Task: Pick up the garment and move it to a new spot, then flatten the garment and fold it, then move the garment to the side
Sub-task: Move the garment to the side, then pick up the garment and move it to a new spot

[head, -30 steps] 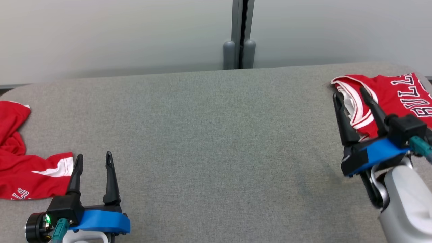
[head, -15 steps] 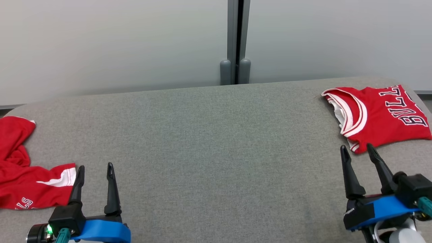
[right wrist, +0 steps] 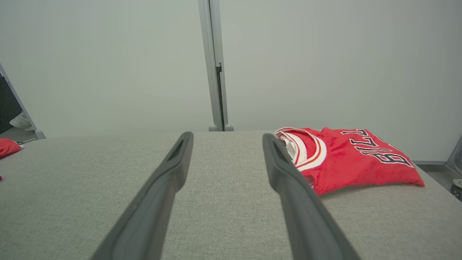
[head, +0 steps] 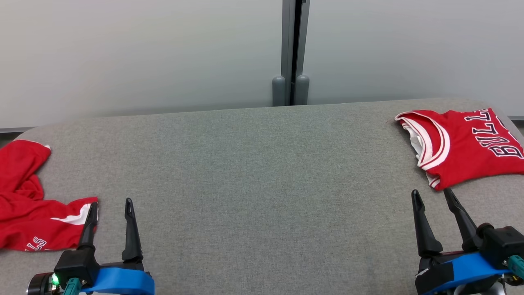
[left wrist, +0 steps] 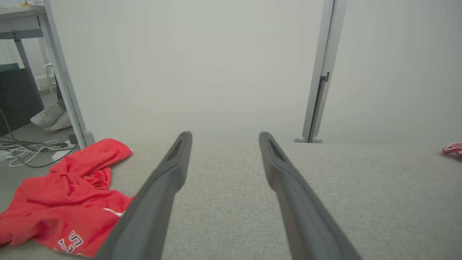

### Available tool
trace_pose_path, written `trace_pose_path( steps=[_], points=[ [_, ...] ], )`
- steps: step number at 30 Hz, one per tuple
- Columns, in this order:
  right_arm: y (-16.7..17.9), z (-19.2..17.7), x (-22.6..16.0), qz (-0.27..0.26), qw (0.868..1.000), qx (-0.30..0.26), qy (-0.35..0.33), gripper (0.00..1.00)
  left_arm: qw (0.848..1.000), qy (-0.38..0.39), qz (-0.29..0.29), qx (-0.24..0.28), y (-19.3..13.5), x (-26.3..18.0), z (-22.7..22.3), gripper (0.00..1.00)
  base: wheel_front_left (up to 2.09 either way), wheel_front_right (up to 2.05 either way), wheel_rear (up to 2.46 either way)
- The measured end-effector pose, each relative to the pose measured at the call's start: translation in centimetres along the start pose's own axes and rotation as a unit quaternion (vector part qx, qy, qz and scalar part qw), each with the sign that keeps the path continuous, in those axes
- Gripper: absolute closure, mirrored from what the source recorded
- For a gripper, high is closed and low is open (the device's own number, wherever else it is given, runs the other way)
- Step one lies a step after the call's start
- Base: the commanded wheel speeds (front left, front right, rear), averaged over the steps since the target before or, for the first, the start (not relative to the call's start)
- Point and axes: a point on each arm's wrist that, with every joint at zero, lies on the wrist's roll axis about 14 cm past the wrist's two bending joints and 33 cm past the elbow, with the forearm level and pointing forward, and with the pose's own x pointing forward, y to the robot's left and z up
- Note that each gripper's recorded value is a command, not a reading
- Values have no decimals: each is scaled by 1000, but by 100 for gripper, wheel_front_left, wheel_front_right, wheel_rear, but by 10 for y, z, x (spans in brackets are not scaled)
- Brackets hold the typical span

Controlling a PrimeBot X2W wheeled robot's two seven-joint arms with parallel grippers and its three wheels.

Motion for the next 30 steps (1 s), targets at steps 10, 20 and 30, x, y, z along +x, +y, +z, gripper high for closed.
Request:
trace_pose_path(
  steps=[10,20,30],
  points=[
    [8,-3,3,11,1000,2,7,0,1000,0,11,3,8,-4,0,0,0,0,0],
    [43,-13,18,61,998,21,16,0,998,-6,61,11,41,-20,6,0,0,0,0],
    [95,-25,40,134,990,29,30,0,989,-10,149,21,95,-55,12,0,0,0,0]
  ],
)
